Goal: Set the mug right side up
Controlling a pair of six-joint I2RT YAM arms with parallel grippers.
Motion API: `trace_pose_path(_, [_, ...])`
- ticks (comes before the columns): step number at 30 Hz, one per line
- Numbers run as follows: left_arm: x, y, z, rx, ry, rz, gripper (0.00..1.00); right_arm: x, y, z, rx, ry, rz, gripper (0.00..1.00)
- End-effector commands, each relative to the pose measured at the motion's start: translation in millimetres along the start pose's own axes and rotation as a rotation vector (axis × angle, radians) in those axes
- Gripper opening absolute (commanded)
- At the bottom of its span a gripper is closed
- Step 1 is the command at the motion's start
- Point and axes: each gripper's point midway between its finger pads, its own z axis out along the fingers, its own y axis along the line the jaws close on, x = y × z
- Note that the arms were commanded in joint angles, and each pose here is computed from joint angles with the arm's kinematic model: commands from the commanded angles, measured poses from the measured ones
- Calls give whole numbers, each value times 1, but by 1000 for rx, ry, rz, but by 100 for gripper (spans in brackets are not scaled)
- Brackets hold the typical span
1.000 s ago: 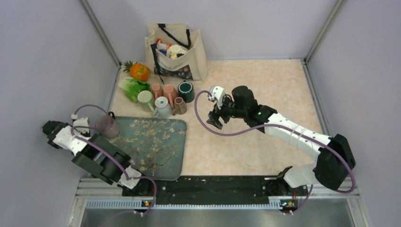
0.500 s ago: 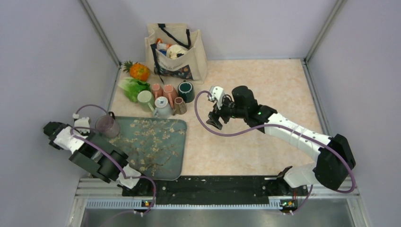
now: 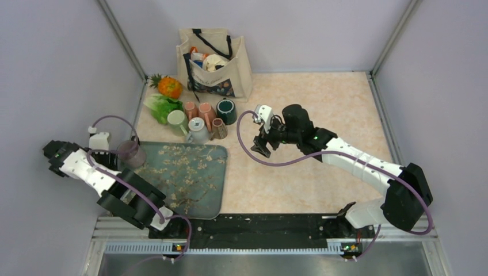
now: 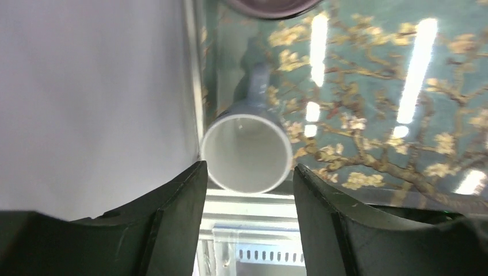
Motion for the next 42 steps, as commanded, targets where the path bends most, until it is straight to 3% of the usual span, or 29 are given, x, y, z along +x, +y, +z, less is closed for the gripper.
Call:
trace_pose_path(1, [-38, -64, -34, 208, -179, 138, 62, -16, -1, -3, -11, -71, -38, 79])
trace_pose_path(7, [-117, -144, -45, 301, -294, 169, 58, -15, 1, -3, -18, -73, -33, 79])
trace_pose_path(10, [-173, -166, -43, 309, -396, 31, 58, -16, 2, -5, -19, -81, -27, 79])
trace_pose_path(15, [-220, -187, -8, 263, -431, -248, 57, -15, 12, -9, -55, -106, -33, 79])
trace_pose_path(25, [-237, -213, 70, 141, -371, -372, 60, -18, 16, -19, -49, -140, -47, 79])
trace_pose_path(31, [-226, -223, 109, 102, -259, -354, 53, -21, 19, -21, -62, -153, -51, 79])
trace_pose_path(37, [-228, -230, 136, 102, -197, -318, 54, -23, 19, -20, -65, -157, -51, 79])
trace_pose_path(40, [-225, -215, 143, 10, -189, -314, 53, -24, 21, -21, -76, -159, -50, 79])
trace_pose_path(42, [-222, -200, 145, -64, -187, -296, 46, -23, 22, -21, -81, -158, -47, 79])
